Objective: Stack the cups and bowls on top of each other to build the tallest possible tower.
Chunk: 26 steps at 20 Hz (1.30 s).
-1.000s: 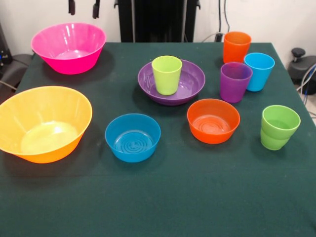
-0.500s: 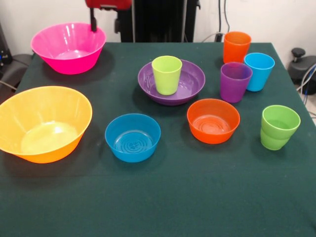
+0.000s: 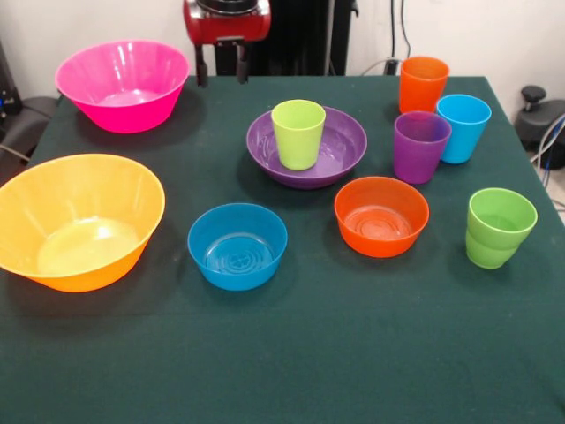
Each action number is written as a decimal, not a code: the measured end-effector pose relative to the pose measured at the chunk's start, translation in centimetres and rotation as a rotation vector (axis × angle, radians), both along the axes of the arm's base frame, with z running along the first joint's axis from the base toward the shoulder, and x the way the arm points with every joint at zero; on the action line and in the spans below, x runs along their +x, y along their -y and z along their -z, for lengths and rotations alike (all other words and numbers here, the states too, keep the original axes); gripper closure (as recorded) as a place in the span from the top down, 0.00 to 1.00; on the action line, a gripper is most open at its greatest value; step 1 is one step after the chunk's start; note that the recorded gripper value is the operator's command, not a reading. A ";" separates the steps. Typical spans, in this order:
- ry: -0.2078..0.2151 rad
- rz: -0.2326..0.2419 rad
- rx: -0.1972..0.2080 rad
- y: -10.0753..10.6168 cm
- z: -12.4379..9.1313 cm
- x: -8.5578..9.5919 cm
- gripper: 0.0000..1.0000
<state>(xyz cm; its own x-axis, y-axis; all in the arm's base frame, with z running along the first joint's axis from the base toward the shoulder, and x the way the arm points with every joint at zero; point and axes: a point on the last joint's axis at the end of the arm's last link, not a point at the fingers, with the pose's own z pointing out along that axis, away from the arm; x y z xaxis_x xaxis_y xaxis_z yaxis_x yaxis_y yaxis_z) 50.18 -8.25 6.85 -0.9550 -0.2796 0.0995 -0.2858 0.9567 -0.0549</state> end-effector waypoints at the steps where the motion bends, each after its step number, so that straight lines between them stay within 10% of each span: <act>1: 0.008 -0.021 0.001 -0.3 0.2 0.1 1.00; 17: 0.214 -0.180 0.044 -2.2 1.0 3.3 1.00; 26: 0.276 -0.194 0.058 -2.9 1.0 4.4 1.00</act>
